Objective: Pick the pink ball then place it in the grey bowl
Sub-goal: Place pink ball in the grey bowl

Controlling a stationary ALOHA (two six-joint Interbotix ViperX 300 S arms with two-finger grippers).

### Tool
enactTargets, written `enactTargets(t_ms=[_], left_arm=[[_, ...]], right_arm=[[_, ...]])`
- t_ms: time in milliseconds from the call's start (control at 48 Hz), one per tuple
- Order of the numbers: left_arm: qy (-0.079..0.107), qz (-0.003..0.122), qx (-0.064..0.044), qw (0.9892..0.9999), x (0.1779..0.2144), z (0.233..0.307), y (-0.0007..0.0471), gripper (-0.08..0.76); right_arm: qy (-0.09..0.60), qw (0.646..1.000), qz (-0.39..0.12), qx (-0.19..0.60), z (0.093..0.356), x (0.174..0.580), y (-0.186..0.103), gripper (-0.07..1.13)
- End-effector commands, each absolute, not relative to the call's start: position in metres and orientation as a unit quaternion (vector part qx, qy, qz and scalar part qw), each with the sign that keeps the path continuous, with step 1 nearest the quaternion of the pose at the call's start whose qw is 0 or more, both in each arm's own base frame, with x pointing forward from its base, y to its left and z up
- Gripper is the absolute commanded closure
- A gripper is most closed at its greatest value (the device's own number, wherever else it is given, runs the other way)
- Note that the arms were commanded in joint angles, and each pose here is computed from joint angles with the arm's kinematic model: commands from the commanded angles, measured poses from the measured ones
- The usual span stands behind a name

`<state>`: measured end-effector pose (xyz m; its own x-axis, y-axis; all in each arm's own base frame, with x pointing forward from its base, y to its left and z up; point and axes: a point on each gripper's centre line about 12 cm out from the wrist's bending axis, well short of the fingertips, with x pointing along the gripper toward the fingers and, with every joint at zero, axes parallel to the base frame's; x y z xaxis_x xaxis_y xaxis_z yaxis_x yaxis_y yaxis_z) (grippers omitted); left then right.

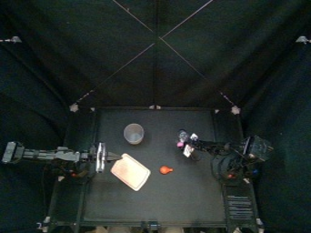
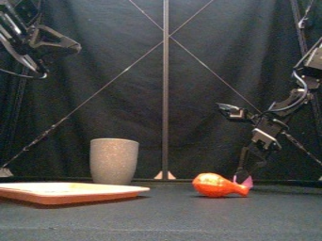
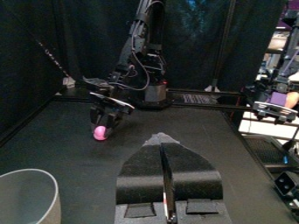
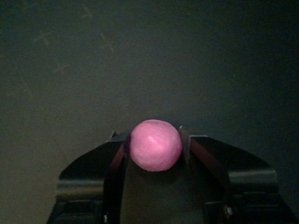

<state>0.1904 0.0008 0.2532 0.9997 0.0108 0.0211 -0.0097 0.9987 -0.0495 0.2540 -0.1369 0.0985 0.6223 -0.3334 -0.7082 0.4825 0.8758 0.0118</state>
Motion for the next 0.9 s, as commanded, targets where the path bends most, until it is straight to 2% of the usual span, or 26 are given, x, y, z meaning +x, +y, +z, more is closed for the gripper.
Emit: enactTargets(t_ms=[21, 146, 375, 458, 542, 646, 896], left_arm=[[-0.018, 0.005, -0.028, 0.9994, 0.1921, 0.2574, 0.0005, 0.703], [-0.018, 0.005, -0.028, 0.9995, 0.1921, 0.2574, 0.0005, 0.703], [-0.021, 0.005, -0.028, 0.9994, 0.192, 0.2579, 0.0006, 0.703], [-0.021, 0.005, -0.028, 0.9994, 0.1918, 0.2574, 0.0006, 0.703], [-0.021, 0.005, -0.028, 0.9994, 0.1917, 0.257, 0.0006, 0.703], [-0.024, 0.005, -0.028, 0.9993, 0.1918, 0.258, 0.0006, 0.703], [-0.027, 0.005, -0.028, 0.9992, 0.192, 0.2597, 0.0007, 0.703]], right_arm=[[0.341, 0.907, -0.229, 0.095, 0.116, 0.266, -0.141, 0.41], [0.291, 0.935, -0.192, 0.066, 0.15, 0.302, -0.129, 0.42], [0.143, 0.981, -0.133, 0.008, 0.242, 0.389, -0.113, 0.42], [0.097, 0.987, -0.129, 0.001, 0.256, 0.415, -0.117, 0.42], [0.061, 0.99, -0.131, 0.0, 0.26, 0.438, -0.125, 0.42], [0.042, 0.989, -0.145, 0.013, 0.246, 0.466, -0.143, 0.42], [0.054, 0.984, -0.168, 0.033, 0.21, 0.506, -0.172, 0.39]])
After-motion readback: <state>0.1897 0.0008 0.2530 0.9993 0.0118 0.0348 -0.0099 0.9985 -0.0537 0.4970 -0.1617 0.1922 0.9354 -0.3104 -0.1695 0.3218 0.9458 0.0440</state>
